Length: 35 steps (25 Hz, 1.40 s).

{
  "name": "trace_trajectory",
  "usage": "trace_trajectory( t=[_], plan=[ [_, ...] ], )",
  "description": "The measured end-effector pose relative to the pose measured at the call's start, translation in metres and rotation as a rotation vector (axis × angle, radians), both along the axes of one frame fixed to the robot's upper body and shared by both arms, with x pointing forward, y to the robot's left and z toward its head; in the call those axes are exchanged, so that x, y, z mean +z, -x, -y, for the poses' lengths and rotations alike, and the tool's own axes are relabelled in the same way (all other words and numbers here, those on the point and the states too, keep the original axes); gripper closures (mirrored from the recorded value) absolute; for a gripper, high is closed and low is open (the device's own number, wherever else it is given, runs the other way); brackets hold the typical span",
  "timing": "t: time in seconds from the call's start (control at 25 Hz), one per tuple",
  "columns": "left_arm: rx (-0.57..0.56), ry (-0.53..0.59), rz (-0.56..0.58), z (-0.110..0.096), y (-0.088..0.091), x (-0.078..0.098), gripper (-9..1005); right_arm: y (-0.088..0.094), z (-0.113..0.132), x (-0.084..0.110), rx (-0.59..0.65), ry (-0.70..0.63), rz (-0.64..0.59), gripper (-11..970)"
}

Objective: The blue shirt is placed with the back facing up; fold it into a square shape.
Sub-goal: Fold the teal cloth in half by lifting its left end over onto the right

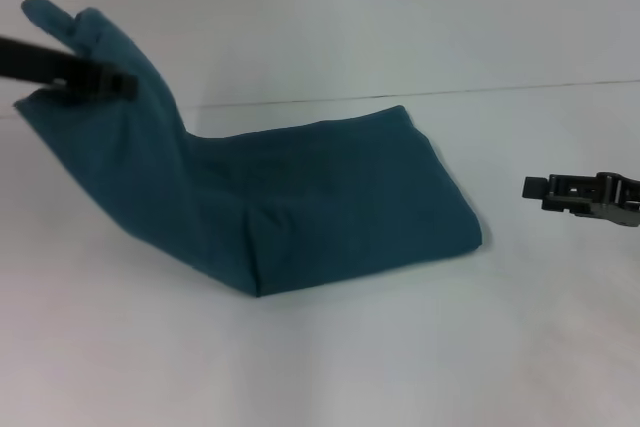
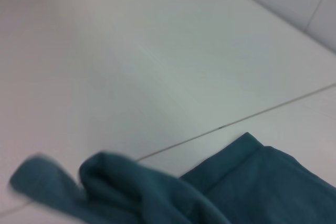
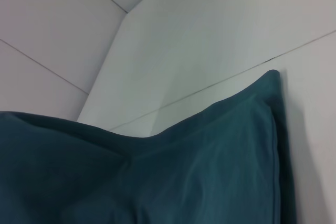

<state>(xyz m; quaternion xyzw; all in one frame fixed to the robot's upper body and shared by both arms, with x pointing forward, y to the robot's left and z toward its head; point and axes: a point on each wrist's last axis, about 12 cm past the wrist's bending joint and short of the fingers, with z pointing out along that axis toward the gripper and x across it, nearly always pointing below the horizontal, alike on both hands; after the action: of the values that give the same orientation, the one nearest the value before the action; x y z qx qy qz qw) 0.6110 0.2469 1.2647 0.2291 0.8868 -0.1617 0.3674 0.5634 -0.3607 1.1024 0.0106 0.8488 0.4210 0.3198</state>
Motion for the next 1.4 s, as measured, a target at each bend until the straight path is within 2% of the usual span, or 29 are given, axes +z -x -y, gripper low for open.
trace_trajectory(
  t=[0.16, 0.28, 0.64, 0.8, 1.16, 1.4],
  plan=[
    [-0.052, -0.074, 0.014, 0.027, -0.010, 0.017, 927, 0.000, 0.000, 0.000, 0.004, 0.003, 0.002, 333],
    [-0.105, -0.099, 0.023, 0.048, -0.014, 0.023, 927, 0.001, 0.000, -0.001, 0.006, 0.006, 0.003, 333],
    [-0.226, -0.187, 0.032, 0.104, -0.021, 0.014, 926, 0.002, 0.000, -0.002, 0.009, 0.008, 0.001, 333],
    [-0.240, -0.214, 0.037, 0.116, -0.023, 0.014, 926, 0.002, -0.001, -0.003, 0.011, 0.007, -0.001, 333],
    [-0.248, -0.219, 0.045, 0.123, -0.023, 0.017, 927, 0.002, -0.002, -0.003, 0.010, 0.007, -0.001, 333],
    [-0.301, -0.248, 0.072, 0.144, -0.022, 0.027, 927, 0.002, -0.002, -0.003, 0.010, 0.007, -0.002, 334]
  ],
)
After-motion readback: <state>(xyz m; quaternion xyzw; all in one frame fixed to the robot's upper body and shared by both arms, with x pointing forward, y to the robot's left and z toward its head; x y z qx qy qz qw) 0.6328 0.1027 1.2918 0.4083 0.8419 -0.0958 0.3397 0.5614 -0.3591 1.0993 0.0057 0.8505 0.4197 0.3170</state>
